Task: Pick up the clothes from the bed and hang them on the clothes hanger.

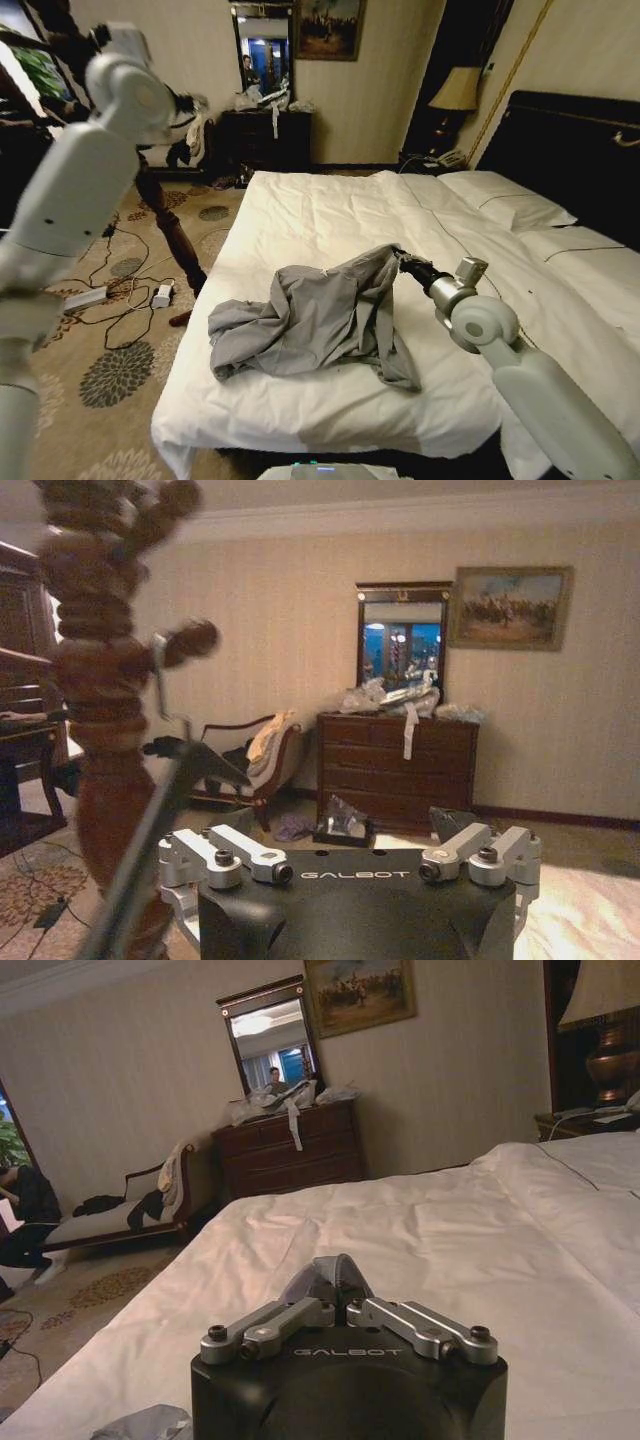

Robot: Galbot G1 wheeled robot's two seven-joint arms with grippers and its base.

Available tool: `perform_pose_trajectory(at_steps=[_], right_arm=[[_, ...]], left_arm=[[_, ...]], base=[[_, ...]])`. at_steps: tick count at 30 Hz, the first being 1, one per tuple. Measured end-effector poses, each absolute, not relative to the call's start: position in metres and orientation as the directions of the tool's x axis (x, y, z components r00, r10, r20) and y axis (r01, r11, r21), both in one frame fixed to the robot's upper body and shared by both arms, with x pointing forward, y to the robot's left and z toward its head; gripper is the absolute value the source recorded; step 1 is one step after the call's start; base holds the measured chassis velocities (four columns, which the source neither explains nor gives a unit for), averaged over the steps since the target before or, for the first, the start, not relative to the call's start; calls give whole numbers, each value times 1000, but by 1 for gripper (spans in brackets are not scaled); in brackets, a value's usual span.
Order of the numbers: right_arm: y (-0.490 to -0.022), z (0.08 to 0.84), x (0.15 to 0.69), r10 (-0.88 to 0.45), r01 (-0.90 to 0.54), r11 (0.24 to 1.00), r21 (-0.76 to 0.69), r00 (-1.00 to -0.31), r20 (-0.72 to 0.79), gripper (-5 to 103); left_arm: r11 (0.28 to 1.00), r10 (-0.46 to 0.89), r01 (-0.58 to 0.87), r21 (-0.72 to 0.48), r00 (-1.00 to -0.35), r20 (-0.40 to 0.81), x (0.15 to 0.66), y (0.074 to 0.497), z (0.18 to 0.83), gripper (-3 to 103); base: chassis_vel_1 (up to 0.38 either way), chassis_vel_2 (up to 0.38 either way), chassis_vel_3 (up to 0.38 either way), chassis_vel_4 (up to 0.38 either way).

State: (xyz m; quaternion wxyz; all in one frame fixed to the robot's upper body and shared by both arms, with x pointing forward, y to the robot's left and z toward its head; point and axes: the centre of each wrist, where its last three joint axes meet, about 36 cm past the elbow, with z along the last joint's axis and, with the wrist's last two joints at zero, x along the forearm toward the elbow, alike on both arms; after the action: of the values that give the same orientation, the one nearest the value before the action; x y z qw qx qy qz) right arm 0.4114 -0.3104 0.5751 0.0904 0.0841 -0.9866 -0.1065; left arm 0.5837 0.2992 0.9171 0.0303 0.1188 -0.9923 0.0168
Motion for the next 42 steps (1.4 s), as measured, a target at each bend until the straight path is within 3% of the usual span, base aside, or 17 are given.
perform_pose_trajectory(at_steps=[16, 35, 42], right_arm=[[-309, 585, 405, -198, -165, 959, 229, -972, 130, 0], [-313, 593, 402, -209, -175, 953, 246, -970, 120, 0], [-310, 595, 397, -219, -186, 951, 246, -969, 115, 0]], left_arm=[[941, -316, -329, -85, -940, 131, 573, 384, 916, 99], [917, -316, -365, -163, -911, 267, 635, 390, 918, 102], [911, -324, -381, -159, -899, 295, 656, 388, 920, 98]], base=[[0, 0, 0, 0], [0, 0, 0, 0], [0, 0, 0, 0]])
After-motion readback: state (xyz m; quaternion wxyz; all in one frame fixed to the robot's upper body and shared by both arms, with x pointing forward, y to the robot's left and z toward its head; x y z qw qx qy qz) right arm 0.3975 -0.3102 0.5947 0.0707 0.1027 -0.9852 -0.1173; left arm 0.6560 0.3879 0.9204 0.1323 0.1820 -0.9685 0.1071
